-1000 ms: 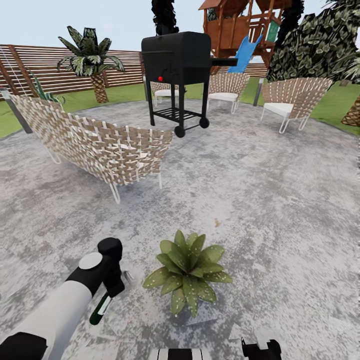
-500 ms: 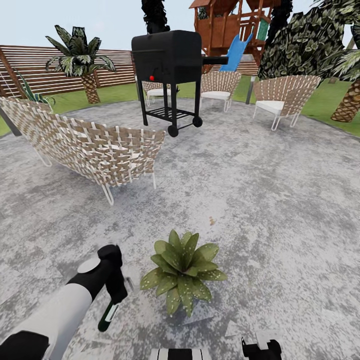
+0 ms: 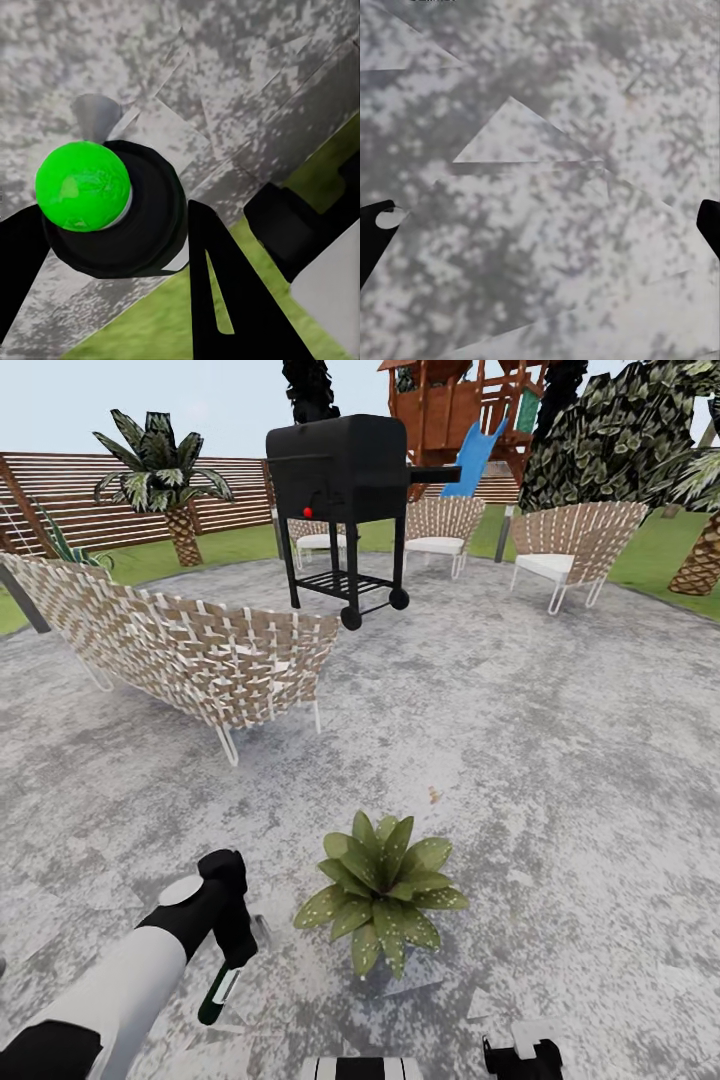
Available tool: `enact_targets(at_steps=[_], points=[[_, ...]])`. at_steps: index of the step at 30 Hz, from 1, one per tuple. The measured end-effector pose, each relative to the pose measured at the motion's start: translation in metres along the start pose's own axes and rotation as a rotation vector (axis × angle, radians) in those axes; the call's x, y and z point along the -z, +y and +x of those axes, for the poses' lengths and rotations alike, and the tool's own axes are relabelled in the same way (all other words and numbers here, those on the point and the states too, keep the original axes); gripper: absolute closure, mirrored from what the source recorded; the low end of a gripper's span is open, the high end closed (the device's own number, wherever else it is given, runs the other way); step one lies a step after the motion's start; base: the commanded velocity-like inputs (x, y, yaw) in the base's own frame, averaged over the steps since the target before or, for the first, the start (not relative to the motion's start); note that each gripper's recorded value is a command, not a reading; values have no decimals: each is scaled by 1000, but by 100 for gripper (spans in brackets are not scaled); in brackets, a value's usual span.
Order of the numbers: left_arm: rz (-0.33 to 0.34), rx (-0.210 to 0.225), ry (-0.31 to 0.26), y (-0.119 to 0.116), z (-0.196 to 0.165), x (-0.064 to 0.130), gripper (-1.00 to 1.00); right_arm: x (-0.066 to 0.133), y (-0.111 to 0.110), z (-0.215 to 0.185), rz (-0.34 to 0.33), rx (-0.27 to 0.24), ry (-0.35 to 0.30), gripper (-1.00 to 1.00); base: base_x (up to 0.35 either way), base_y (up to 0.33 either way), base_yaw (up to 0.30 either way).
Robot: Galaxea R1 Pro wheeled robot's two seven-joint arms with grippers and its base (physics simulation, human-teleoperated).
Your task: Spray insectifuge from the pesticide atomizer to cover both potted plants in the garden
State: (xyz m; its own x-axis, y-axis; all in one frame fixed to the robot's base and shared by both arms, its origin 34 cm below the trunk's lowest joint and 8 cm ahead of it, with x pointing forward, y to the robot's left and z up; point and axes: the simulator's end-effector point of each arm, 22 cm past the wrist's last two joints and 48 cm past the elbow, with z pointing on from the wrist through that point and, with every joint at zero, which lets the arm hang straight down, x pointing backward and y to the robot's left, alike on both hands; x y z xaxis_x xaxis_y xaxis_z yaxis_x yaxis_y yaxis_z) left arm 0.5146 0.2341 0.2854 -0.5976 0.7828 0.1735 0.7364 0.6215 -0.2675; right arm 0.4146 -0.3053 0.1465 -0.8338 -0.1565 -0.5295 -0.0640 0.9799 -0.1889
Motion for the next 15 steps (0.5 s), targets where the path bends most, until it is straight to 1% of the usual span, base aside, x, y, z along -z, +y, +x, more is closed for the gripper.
enact_targets(at_steps=[3, 4, 7, 15], points=[[-5, 1, -8, 4, -3, 6, 100, 0, 1, 0, -1, -2, -1, -100, 0, 26, -39], [21, 0, -14, -1, -6, 10, 100, 0, 0, 0, 0, -2, 0, -100, -37, 190, -205], [26, -4, -14, -4, -8, 11, 100, 0, 0, 0, -1, -2, 1, -100, -97, 307, -263], [25, -3, -15, -4, -9, 12, 100, 0, 0, 0, -1, -2, 1, -100, -9, 330, -265]])
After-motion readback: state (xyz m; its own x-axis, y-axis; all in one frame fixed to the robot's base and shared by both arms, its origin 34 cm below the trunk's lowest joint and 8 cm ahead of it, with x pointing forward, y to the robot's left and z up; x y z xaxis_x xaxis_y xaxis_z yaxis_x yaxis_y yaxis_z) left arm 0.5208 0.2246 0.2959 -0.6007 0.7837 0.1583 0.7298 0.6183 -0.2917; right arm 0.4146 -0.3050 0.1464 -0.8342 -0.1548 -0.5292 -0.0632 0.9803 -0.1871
